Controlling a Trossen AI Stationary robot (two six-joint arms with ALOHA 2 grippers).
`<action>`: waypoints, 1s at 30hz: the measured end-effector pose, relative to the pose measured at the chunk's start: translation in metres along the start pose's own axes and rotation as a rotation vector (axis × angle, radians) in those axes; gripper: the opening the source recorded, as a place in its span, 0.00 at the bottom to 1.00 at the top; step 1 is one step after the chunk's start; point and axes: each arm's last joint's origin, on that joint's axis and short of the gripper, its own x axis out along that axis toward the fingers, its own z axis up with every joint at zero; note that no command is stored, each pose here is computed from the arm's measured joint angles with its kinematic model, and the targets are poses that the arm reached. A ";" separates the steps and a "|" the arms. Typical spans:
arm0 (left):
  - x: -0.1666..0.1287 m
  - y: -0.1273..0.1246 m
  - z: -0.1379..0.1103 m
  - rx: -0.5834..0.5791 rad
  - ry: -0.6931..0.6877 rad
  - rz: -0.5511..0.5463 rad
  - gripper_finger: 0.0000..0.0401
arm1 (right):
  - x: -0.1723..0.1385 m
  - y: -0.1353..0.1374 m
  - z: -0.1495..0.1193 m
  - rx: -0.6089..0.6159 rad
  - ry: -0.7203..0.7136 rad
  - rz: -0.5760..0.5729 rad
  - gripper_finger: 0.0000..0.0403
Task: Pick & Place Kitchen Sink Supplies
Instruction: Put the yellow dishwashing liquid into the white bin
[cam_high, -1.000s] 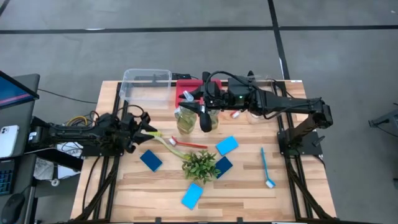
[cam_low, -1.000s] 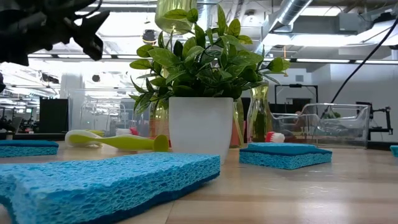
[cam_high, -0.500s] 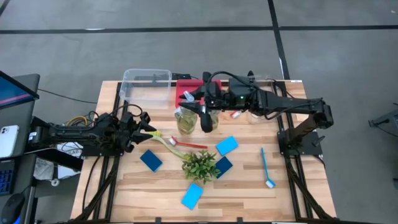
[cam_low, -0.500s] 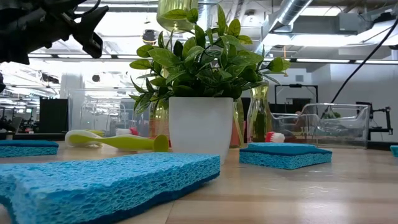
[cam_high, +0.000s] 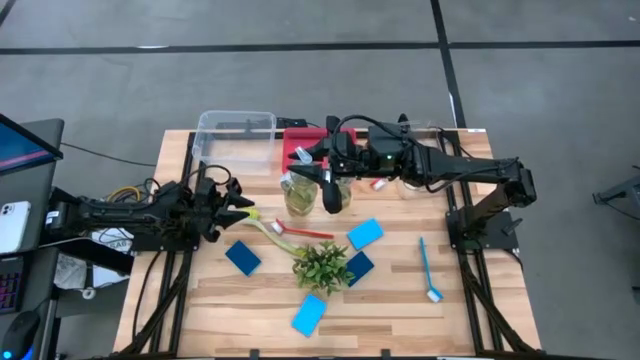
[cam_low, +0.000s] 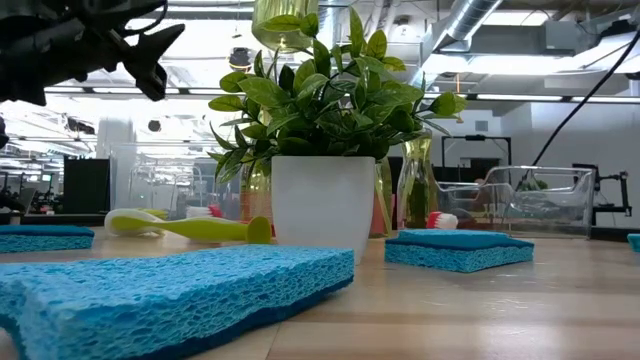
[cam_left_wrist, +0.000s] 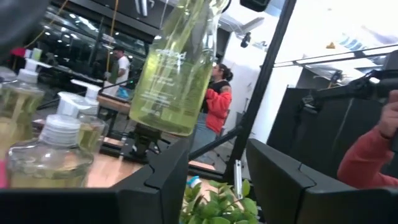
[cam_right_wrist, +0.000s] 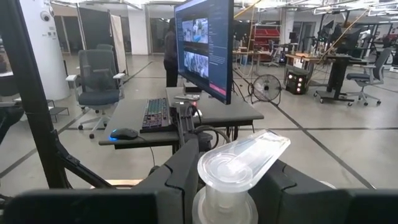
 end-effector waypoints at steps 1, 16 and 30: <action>0.000 0.001 0.000 -0.001 -0.002 0.016 0.45 | 0.000 0.000 0.000 0.000 0.002 0.000 0.23; 0.002 0.007 -0.004 -0.029 -0.013 0.149 0.78 | 0.000 0.000 -0.001 0.000 0.015 -0.001 0.23; 0.002 0.007 -0.003 -0.040 -0.023 0.145 0.77 | 0.000 0.000 -0.001 0.000 0.015 0.000 0.23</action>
